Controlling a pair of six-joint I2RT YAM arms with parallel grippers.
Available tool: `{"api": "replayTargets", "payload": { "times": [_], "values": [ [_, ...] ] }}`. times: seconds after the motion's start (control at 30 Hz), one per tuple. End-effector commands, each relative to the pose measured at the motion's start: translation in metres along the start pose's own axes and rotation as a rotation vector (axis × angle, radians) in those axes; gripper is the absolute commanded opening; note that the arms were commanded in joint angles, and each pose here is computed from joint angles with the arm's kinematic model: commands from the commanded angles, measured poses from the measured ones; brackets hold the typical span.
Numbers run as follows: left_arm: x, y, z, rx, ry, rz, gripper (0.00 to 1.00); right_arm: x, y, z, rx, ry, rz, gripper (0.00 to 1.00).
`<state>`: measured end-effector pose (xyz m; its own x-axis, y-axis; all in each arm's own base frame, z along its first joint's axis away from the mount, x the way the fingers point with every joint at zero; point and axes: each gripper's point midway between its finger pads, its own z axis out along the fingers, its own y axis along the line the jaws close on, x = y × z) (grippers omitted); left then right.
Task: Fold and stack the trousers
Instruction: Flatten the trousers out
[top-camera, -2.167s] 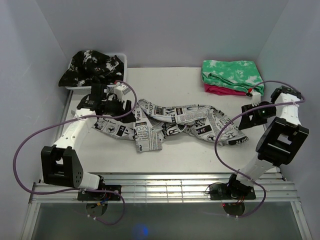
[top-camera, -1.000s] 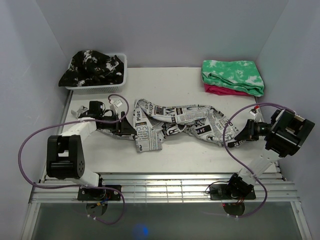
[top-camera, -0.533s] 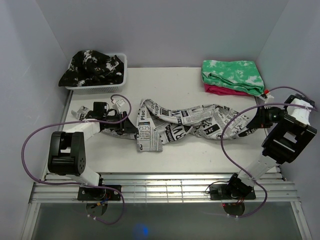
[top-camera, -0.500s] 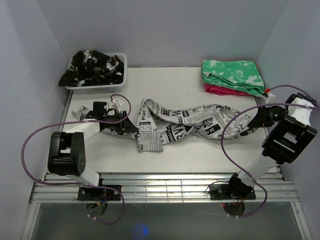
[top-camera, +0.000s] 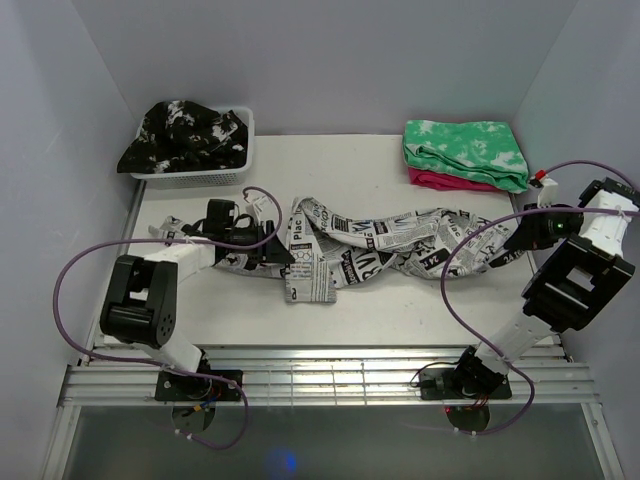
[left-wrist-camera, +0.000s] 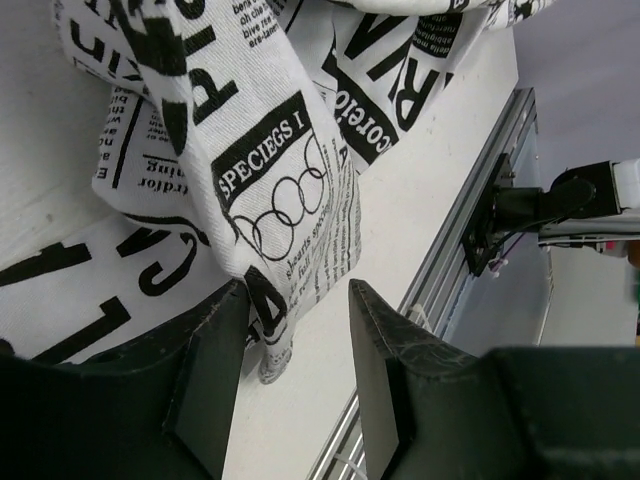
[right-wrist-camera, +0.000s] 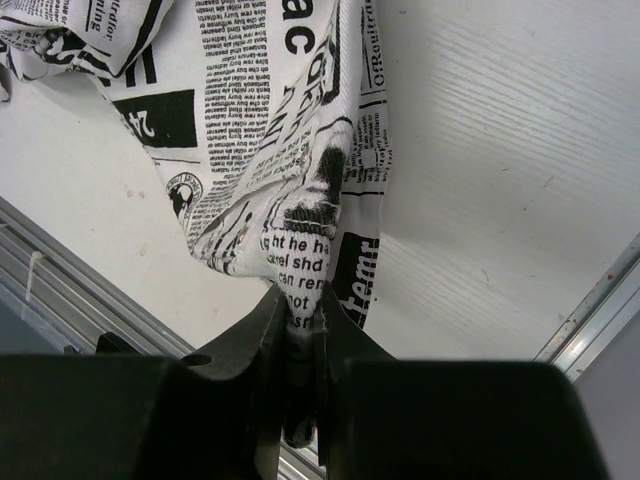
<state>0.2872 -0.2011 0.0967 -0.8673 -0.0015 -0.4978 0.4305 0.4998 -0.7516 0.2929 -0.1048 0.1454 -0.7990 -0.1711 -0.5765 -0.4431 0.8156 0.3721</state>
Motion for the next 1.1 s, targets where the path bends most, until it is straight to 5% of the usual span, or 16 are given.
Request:
{"api": "replayTargets", "payload": {
  "times": [0.0, 0.07, 0.2, 0.33, 0.43, 0.6, 0.93, 1.07],
  "values": [
    [-0.011, -0.005, 0.015, -0.003, -0.003, 0.052, 0.54, -0.021, 0.009, -0.02, 0.042, -0.053, -0.074, 0.08],
    [-0.015, 0.001, 0.02, -0.03, 0.004, 0.044, 0.43, -0.022, 0.01, -0.024, 0.061, -0.044, -0.104, 0.08],
    [-0.043, -0.036, -0.024, -0.13, -0.07, 0.242, 0.0, -0.025, 0.006, -0.039, 0.131, -0.018, -0.2, 0.08],
    [-0.047, -0.072, -0.107, -0.305, -0.159, 0.44, 0.0, -0.025, 0.0, -0.062, 0.251, 0.045, -0.351, 0.08],
    [-0.077, -0.049, -0.143, -0.56, -0.16, 0.589, 0.0, -0.049, -0.029, -0.086, 0.404, 0.063, -0.459, 0.08],
    [-0.132, 0.02, -0.145, -0.718, -0.158, 0.619, 0.0, -0.085, -0.062, -0.08, 0.409, 0.059, -0.418, 0.08],
    [-0.225, 0.161, -0.097, -0.833, -0.098, 0.515, 0.0, -0.124, -0.112, 0.01, 0.466, 0.17, -0.402, 0.08],
    [-0.228, 0.174, -0.114, -0.813, -0.12, 0.434, 0.31, -0.138, -0.118, 0.033, 0.49, 0.17, -0.366, 0.08]
  ]
}}
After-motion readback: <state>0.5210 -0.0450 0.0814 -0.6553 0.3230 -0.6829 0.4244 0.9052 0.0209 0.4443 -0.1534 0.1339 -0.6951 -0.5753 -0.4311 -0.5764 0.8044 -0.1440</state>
